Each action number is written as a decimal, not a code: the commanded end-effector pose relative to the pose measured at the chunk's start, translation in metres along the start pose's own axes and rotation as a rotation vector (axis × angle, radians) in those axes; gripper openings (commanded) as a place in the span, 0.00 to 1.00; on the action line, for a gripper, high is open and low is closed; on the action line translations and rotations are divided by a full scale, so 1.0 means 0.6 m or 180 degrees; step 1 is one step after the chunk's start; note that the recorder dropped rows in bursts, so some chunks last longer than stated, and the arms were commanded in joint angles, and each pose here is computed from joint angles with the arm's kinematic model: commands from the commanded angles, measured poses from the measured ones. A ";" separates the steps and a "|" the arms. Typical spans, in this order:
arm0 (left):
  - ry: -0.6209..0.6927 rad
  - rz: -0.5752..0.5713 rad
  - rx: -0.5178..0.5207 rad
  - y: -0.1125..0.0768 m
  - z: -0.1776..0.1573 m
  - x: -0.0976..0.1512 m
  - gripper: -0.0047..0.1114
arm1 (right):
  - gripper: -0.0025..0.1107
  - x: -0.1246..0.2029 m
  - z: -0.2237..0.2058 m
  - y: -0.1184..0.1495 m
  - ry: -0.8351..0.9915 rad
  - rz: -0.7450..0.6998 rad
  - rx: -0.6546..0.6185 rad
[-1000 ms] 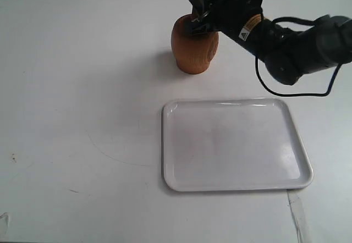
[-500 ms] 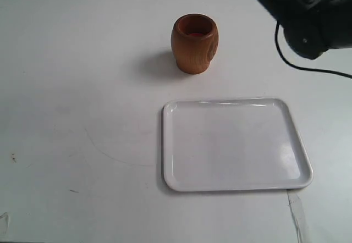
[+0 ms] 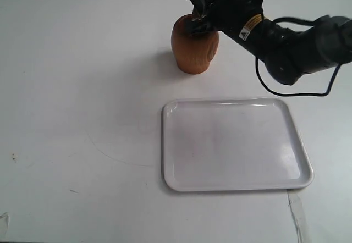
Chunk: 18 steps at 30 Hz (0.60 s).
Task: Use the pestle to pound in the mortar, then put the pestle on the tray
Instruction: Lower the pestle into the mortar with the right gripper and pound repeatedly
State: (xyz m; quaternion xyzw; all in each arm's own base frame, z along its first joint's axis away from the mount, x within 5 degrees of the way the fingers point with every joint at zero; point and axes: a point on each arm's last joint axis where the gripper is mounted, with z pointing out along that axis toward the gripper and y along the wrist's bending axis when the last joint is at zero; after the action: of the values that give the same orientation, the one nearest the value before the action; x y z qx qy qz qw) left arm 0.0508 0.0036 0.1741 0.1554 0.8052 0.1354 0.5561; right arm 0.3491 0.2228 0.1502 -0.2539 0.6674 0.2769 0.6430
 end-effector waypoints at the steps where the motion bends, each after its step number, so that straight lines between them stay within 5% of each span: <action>1: -0.0024 -0.0039 0.0026 -0.001 0.000 -0.001 0.04 | 0.02 0.062 0.001 -0.007 0.0361 0.0106 0.0062; 9: -0.0024 -0.0039 0.0026 -0.001 0.000 -0.001 0.04 | 0.02 0.040 0.001 -0.004 0.0210 0.0068 0.0016; 18: -0.0024 -0.0039 0.0026 -0.001 0.000 -0.001 0.04 | 0.02 -0.199 -0.050 0.022 -0.0689 -0.0317 -0.0068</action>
State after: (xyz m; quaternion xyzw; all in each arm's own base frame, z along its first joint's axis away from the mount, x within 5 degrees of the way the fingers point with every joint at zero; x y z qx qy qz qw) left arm 0.0508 0.0036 0.1741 0.1554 0.8052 0.1354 0.5561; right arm 0.3385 0.2164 0.2243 -0.2494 0.6148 0.2788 0.6943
